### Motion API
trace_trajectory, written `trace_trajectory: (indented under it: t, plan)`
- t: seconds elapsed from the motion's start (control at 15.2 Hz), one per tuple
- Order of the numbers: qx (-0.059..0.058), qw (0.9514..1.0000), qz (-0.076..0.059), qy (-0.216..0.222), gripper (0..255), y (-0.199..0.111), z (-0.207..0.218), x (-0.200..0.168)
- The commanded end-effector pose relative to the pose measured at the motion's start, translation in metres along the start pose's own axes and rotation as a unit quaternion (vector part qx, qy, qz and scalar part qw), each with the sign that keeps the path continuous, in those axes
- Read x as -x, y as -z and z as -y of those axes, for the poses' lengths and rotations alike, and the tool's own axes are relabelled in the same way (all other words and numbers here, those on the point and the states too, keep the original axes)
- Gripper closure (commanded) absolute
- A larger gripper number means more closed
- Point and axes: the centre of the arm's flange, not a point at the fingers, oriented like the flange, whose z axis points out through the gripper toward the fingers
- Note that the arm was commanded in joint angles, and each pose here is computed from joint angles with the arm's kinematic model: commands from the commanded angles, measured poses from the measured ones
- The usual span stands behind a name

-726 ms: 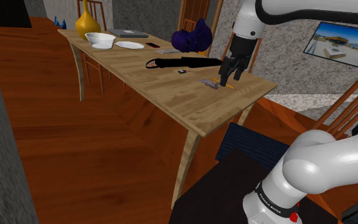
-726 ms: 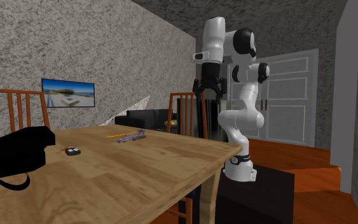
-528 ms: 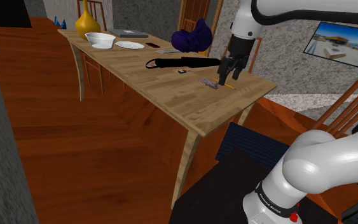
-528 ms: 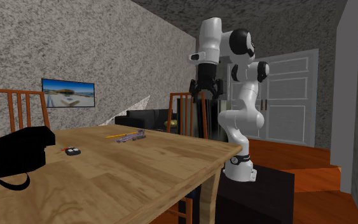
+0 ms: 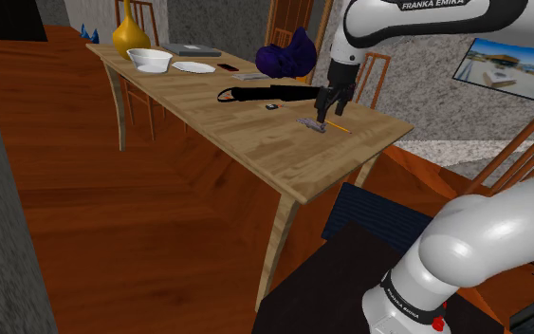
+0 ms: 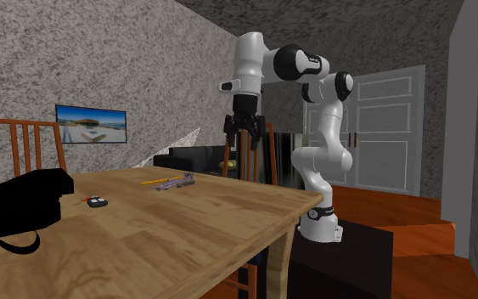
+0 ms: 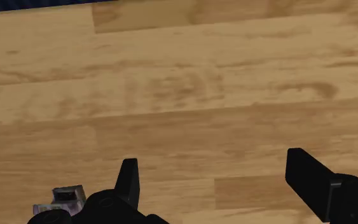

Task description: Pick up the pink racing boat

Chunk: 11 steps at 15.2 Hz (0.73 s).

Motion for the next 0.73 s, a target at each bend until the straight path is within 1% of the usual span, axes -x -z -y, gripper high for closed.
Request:
trace_trajectory:
  t: [0.0, 0.66]
  plan:
    - [0.002, 1.0000, 0.002, 0.001, 0, -0.010, -0.019, -0.019]
    - [0.007, 0.9999, 0.015, 0.004, 0, -0.058, -0.102, -0.112]
